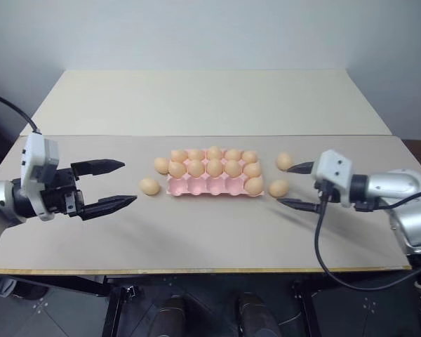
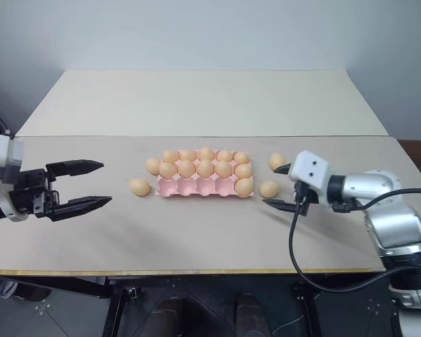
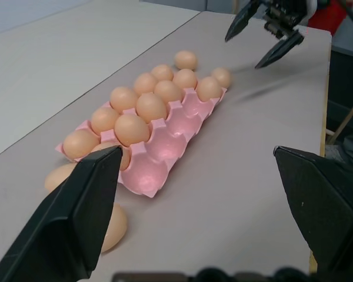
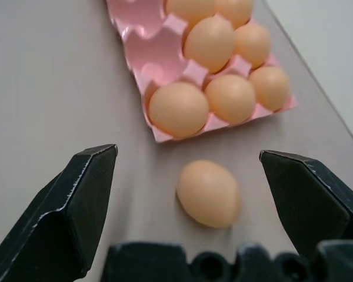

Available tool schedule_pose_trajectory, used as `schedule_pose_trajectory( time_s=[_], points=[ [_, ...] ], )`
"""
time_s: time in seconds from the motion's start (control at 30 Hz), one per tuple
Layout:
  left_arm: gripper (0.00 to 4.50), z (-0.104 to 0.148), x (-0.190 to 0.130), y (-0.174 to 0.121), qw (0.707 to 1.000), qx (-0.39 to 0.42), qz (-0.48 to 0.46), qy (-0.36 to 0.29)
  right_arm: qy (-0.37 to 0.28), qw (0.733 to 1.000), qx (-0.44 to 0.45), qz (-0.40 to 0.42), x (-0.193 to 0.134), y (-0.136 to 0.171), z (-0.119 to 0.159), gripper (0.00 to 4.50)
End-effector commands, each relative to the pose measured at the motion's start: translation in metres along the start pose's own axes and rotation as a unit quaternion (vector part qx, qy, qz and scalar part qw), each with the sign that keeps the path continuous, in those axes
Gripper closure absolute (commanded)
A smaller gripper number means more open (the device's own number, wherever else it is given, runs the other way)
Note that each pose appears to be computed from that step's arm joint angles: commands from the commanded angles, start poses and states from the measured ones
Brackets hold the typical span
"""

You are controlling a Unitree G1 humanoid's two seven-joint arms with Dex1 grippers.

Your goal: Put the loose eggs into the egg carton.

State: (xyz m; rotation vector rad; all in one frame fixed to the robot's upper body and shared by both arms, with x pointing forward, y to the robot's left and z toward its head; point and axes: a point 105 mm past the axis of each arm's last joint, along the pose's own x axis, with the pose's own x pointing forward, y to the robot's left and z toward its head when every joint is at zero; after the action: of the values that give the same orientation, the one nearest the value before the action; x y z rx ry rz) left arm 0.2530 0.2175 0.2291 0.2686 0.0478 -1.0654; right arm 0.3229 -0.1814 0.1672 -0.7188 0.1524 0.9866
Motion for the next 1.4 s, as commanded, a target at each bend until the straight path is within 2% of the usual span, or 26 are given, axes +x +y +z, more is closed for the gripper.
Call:
schedule_pose_trajectory(
  time_s=[0.03,0.27,0.37,0.53,0.6,0.73,0.87,1.0,1.13,1.23,1.4],
  points=[
    [0.01,0.005,0.002,0.002,1.000,0.022,-0.003,-0.007,0.019,0.998,-0.051,-0.010,0.013,-0.008,-0.005,0.00],
    [0.01,0.005,0.003,0.002,1.000,0.025,-0.007,-0.008,0.032,0.999,-0.033,0.018,0.034,-0.006,-0.025,0.00],
    [0.00,0.005,0.004,0.002,1.000,0.022,-0.013,-0.005,0.032,0.999,-0.027,0.016,0.033,-0.009,-0.028,0.61],
    [0.00,0.005,0.002,0.006,1.000,0.020,-0.022,0.006,0.032,0.999,-0.012,0.009,0.027,-0.009,-0.027,2.39],
    [0.00,0.007,0.002,0.009,1.000,0.019,-0.020,0.004,0.034,0.999,-0.004,0.002,0.025,-0.009,-0.029,2.66],
    [0.00,0.011,0.005,0.011,1.000,0.019,-0.021,-0.002,0.031,0.999,0.003,-0.026,0.021,-0.016,-0.026,2.66],
    [0.00,0.016,0.004,0.015,0.999,0.025,-0.020,-0.008,-0.020,0.999,-0.013,-0.033,0.004,-0.023,0.014,2.66],
    [0.00,0.017,0.002,0.017,1.000,0.023,-0.017,-0.011,-0.083,0.996,-0.024,-0.016,0.008,-0.020,0.055,2.66],
    [0.00,0.018,0.004,0.016,1.000,0.023,-0.017,-0.013,-0.134,0.991,-0.026,0.013,0.050,-0.010,0.089,2.66],
    [0.00,0.018,0.002,0.015,1.000,0.019,-0.016,-0.012,-0.128,0.991,-0.019,0.020,0.081,0.000,0.091,2.66],
    [0.00,0.021,-0.005,0.016,1.000,0.018,-0.004,-0.010,-0.079,0.996,-0.018,-0.027,0.119,0.000,0.083,2.66]
  ],
)
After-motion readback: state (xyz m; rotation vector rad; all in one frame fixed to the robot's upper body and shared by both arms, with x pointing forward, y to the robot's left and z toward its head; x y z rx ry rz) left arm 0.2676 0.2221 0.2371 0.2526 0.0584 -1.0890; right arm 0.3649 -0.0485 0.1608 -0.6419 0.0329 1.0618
